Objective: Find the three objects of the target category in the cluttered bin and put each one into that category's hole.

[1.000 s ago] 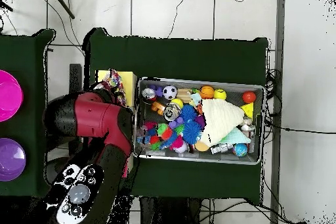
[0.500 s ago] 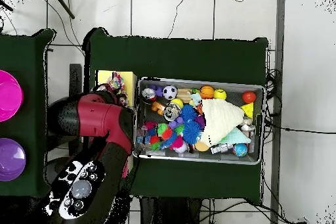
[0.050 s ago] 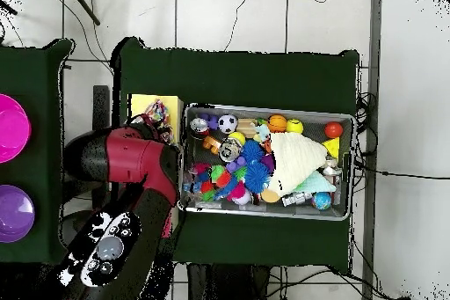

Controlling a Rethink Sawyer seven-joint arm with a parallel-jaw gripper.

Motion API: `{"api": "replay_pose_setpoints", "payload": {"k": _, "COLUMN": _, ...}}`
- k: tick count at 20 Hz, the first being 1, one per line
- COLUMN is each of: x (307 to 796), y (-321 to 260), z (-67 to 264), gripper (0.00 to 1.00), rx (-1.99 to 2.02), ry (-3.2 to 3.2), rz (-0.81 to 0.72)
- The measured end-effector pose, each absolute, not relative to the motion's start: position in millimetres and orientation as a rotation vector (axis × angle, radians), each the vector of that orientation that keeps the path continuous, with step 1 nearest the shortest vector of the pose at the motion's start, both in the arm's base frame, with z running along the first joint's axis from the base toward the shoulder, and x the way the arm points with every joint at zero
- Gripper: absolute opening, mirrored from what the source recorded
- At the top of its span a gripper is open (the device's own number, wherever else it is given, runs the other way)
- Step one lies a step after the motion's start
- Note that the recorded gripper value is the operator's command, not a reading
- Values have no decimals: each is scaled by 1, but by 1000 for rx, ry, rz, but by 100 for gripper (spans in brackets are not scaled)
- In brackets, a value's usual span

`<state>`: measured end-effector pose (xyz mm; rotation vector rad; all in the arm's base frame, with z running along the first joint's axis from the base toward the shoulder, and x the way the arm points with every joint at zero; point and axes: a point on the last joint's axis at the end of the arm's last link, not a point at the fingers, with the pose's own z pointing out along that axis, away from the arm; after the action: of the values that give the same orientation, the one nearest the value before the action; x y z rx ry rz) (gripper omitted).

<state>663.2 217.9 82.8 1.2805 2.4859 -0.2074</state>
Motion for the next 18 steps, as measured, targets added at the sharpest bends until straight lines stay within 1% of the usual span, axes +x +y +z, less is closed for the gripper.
{"api": "replay_pose_setpoints", "payload": {"k": 12, "x": 657, "y": 239, "z": 83, "gripper": 0, "rx": 1244, "ry": 2495, "rz": -204}}
{"api": "replay_pose_setpoints", "payload": {"k": 18, "x": 656, "y": 273, "z": 83, "gripper": 0, "rx": 1201, "ry": 2499, "rz": -173}}
